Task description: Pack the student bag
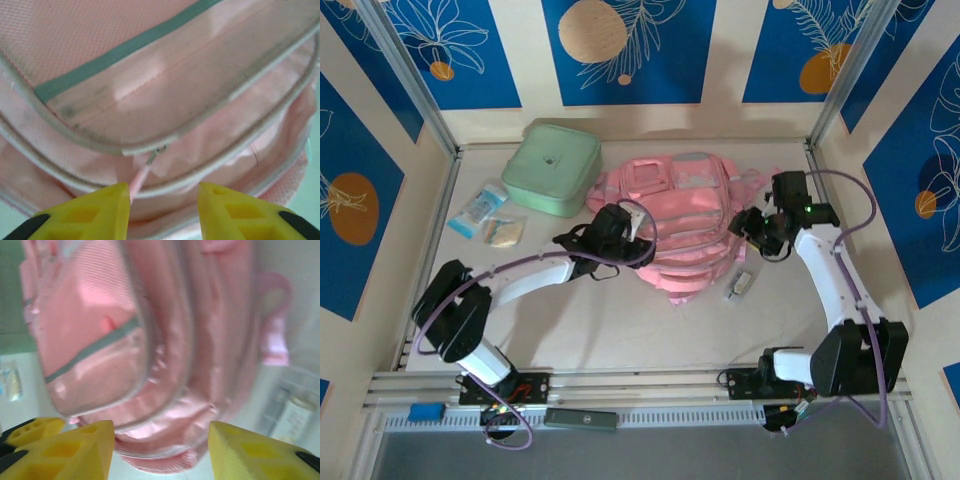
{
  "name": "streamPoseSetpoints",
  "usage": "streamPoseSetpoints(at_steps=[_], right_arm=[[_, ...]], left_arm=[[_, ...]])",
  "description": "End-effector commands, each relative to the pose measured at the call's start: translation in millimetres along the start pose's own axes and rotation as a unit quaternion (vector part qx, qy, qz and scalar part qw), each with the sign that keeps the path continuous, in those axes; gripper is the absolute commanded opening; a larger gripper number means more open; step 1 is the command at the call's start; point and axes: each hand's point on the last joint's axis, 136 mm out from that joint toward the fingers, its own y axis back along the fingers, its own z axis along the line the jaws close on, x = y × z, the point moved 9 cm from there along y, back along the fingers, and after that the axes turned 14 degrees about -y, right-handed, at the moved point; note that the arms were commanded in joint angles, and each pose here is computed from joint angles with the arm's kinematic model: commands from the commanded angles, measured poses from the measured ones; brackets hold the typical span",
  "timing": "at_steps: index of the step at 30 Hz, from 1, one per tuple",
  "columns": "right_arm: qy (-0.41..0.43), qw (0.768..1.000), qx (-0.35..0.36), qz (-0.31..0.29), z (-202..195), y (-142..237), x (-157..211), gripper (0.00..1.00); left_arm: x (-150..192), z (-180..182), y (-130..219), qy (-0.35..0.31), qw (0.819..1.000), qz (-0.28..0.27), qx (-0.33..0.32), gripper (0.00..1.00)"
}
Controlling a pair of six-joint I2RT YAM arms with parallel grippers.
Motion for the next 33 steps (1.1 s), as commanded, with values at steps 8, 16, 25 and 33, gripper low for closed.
streamPoseSetpoints(at_steps=[8, 16, 25, 33], right_arm=[[-0.078, 0.992, 0.098, 0.026, -62, -43, 59, 0.69], [-0.068, 0.991, 0.090, 0.076, -68, -83, 59, 0.72], [-0.080, 0.985, 0.135, 0.066, -77, -95, 41, 0.73], [-0.076, 0.979, 0.180, 0.063, -79, -105, 44, 0.71]], left_arm=[[6, -27, 7, 0.075, 0.995, -0.054, 0.048, 0.47], [3, -28, -2, 0.079, 0.993, -0.069, 0.047, 0.48], [5, -25, -8, 0.085, 0.994, -0.059, 0.032, 0.51], [4, -25, -11, 0.095, 0.993, -0.056, 0.035, 0.53]])
